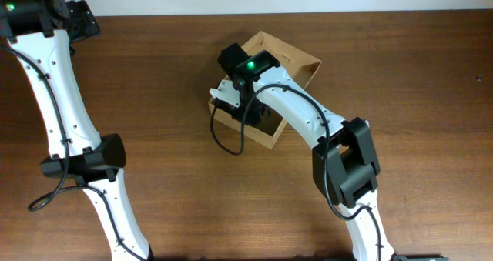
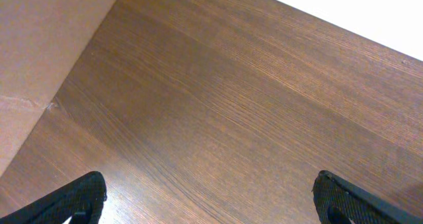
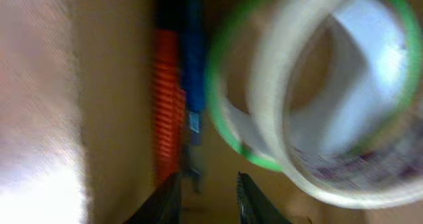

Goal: Pack container
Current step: 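Carry the blue pen over the box and lower it in, then move the right gripper to the black marker and grasp it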

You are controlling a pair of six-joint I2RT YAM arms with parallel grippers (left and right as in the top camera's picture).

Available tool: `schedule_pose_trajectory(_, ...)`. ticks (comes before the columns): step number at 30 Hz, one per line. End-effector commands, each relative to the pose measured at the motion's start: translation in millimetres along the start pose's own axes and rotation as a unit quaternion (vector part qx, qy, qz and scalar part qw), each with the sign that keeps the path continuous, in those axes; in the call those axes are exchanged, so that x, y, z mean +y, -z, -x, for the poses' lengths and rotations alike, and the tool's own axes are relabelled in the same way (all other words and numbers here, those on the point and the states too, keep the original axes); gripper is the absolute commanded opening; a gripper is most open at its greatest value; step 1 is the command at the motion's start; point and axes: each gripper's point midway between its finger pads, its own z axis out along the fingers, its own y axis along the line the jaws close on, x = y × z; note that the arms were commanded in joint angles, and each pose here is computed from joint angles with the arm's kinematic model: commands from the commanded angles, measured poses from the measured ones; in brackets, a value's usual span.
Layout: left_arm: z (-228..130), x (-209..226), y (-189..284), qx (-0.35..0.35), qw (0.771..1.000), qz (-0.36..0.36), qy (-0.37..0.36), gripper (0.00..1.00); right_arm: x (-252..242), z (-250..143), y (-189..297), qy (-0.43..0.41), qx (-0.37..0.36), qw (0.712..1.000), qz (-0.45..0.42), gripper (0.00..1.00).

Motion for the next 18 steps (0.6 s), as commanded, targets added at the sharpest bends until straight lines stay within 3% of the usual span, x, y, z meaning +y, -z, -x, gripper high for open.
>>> schedule_pose_trajectory(1,2,5,9,-0.008,1.0,0.001,0.0,1.0,-35,-11,87,-0.018,-0.022,0.991,-0.133,0.3)
schedule_pose_trajectory(8,2,5,9,-0.008,1.0,0.001,0.0,1.0,-47,-60,261,-0.113,-0.179,0.945,-0.247,0.44)
schedule_pose_trajectory(12,2,5,9,-0.008,1.0,0.001,0.0,1.0,-64,-150,347,-0.222,-0.257,0.881,-0.329,0.49)
schedule_pose_trajectory(16,2,5,9,-0.008,1.0,0.001,0.0,1.0,-85,-238,330,-0.349,-0.231,0.835,-0.356,0.54)
schedule_pose_trajectory(18,2,5,9,-0.008,1.0,0.001,0.0,1.0,-94,-277,265,-0.422,-0.192,0.832,-0.304,0.63)
